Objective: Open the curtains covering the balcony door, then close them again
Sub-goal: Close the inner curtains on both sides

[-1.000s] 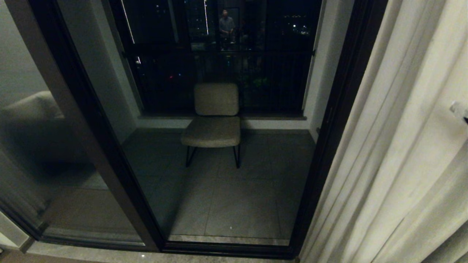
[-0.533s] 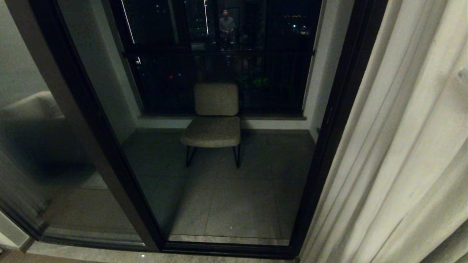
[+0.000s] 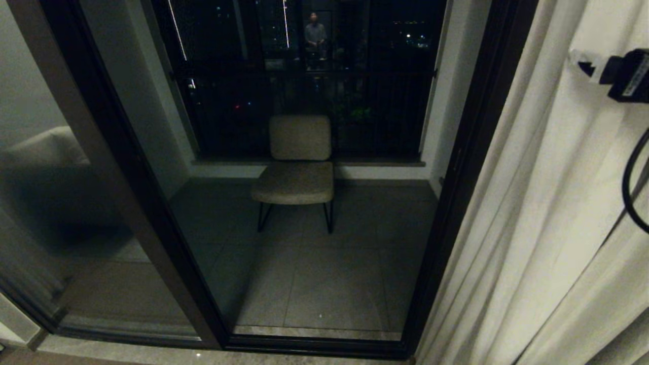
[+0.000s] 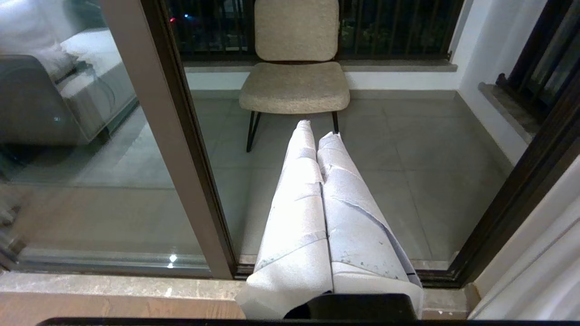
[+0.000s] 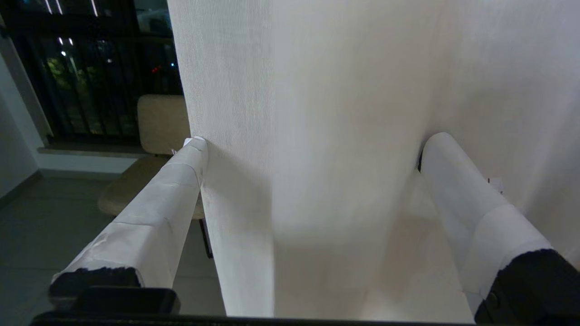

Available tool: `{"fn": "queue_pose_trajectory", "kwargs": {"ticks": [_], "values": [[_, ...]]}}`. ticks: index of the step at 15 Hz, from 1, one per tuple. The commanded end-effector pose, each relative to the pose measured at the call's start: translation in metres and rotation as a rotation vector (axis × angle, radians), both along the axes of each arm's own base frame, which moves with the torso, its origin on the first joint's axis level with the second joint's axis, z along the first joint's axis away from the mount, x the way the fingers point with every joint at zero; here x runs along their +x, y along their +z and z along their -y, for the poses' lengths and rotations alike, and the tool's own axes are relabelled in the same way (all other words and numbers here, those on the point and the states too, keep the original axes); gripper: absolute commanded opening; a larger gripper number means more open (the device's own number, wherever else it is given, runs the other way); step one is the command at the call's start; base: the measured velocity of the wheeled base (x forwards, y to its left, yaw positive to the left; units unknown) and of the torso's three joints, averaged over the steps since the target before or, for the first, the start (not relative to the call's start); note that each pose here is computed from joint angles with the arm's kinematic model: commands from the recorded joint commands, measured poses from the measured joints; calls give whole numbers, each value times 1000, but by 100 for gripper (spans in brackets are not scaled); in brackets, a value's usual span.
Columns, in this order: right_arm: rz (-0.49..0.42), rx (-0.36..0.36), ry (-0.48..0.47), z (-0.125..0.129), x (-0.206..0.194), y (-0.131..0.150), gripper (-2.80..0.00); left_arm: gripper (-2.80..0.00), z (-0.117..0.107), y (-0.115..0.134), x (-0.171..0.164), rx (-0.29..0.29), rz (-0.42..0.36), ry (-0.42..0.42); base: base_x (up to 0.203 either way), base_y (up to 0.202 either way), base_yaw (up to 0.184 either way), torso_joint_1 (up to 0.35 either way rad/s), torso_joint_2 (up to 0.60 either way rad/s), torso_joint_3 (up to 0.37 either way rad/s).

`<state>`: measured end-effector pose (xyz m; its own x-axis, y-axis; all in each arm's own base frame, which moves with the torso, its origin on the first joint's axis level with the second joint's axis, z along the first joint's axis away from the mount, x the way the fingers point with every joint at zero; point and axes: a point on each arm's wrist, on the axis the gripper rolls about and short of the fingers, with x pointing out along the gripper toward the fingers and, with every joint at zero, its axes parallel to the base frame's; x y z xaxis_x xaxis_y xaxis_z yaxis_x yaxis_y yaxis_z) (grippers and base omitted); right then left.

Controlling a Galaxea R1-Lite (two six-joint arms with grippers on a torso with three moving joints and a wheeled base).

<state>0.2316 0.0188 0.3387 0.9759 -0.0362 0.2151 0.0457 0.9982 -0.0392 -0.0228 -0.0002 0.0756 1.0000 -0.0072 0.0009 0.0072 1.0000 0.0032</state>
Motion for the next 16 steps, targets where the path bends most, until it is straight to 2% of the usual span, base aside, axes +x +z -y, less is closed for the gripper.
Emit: {"fn": "queue_pose_trajectory", "kwargs": {"ticks": [1, 6, 11, 12, 16], "values": [[-25, -4, -7, -4, 40, -10, 0, -280, 0, 0, 0, 0, 1, 1, 0, 0, 0, 0, 0, 0], [27, -13, -35, -4, 68, 1, 0, -280, 0, 0, 0, 0, 1, 1, 0, 0, 0, 0, 0, 0], [31, -15, -39, -6, 86, -4, 0, -280, 0, 0, 0, 0, 1, 1, 0, 0, 0, 0, 0, 0], [35, -13, -37, -6, 88, -5, -280, -280, 0, 0, 0, 0, 1, 0, 0, 0, 0, 0, 0, 0], [44, -11, -36, -6, 90, -4, -280, -280, 0, 0, 0, 0, 1, 1, 0, 0, 0, 0, 0, 0]]}}
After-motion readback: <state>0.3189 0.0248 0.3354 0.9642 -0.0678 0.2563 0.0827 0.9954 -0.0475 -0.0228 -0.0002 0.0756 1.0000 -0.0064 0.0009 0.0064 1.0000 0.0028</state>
